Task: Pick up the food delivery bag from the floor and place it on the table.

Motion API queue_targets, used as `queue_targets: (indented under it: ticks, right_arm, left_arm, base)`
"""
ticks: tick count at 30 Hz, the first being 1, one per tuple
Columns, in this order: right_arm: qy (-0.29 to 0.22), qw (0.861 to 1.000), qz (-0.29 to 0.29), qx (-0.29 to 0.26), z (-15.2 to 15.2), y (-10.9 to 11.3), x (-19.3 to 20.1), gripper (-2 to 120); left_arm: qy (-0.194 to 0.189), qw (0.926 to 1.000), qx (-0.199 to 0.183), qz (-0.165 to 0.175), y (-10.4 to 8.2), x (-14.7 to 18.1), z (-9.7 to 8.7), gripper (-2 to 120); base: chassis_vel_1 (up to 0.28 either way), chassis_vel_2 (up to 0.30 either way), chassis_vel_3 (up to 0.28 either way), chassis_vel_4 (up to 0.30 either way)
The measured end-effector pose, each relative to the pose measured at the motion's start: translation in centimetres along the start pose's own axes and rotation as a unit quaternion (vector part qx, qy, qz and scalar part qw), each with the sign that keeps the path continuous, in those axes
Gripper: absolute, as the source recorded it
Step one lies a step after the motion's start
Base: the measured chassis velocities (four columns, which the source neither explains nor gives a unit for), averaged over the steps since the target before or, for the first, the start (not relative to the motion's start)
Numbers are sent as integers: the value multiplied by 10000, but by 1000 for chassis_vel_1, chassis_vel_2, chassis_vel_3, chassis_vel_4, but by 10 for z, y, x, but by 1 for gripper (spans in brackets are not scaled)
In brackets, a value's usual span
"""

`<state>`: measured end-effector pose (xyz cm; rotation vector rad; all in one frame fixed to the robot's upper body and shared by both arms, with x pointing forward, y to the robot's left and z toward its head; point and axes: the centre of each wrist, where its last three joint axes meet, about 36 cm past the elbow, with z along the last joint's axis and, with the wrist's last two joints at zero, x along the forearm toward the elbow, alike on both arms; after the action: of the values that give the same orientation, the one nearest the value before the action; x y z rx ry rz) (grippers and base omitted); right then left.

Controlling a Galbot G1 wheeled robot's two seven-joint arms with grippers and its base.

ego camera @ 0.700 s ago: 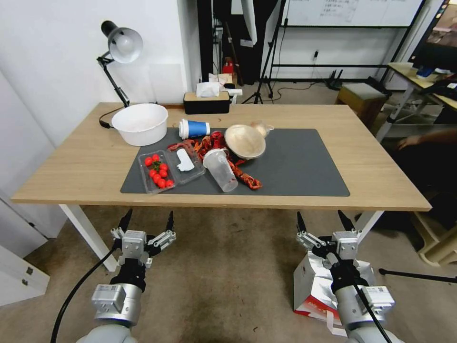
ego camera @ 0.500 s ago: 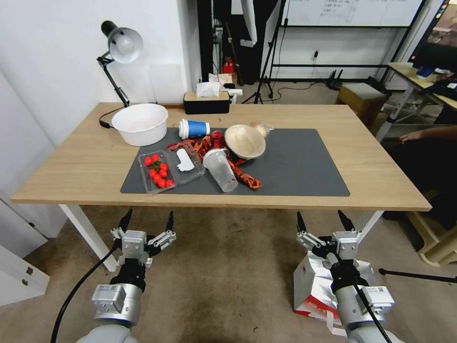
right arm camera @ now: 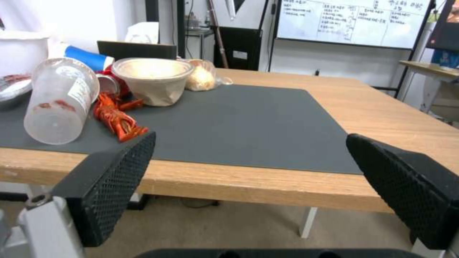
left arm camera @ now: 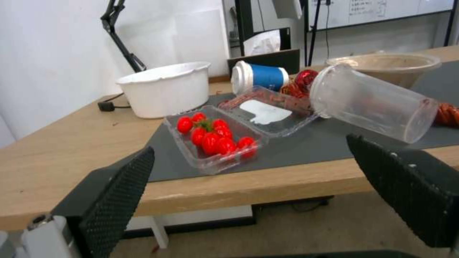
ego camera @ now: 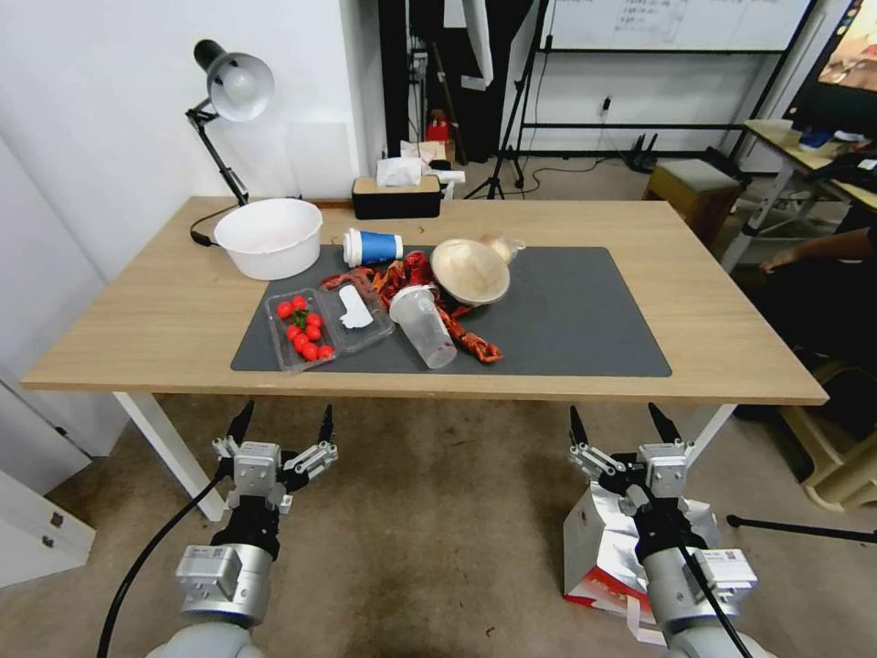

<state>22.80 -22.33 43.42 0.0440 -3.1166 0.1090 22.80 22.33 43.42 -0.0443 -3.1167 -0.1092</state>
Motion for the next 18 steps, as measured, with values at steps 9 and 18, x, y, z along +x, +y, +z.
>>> queue_targets:
  ticks: [9, 18]
  right_arm:
    - [4, 10000, 1, -5, 0, 0, 0, 100]
    - [88, 9989, 161, -442, -54, -28, -8, 100]
  left_arm:
    - [0, 10000, 0, 0, 0, 0, 0, 100]
    - [-97, 9925, 1219, 53, -23, -23, -15, 100]
  base:
    - [0, 0, 0, 0]
    - [0, 0, 0, 0]
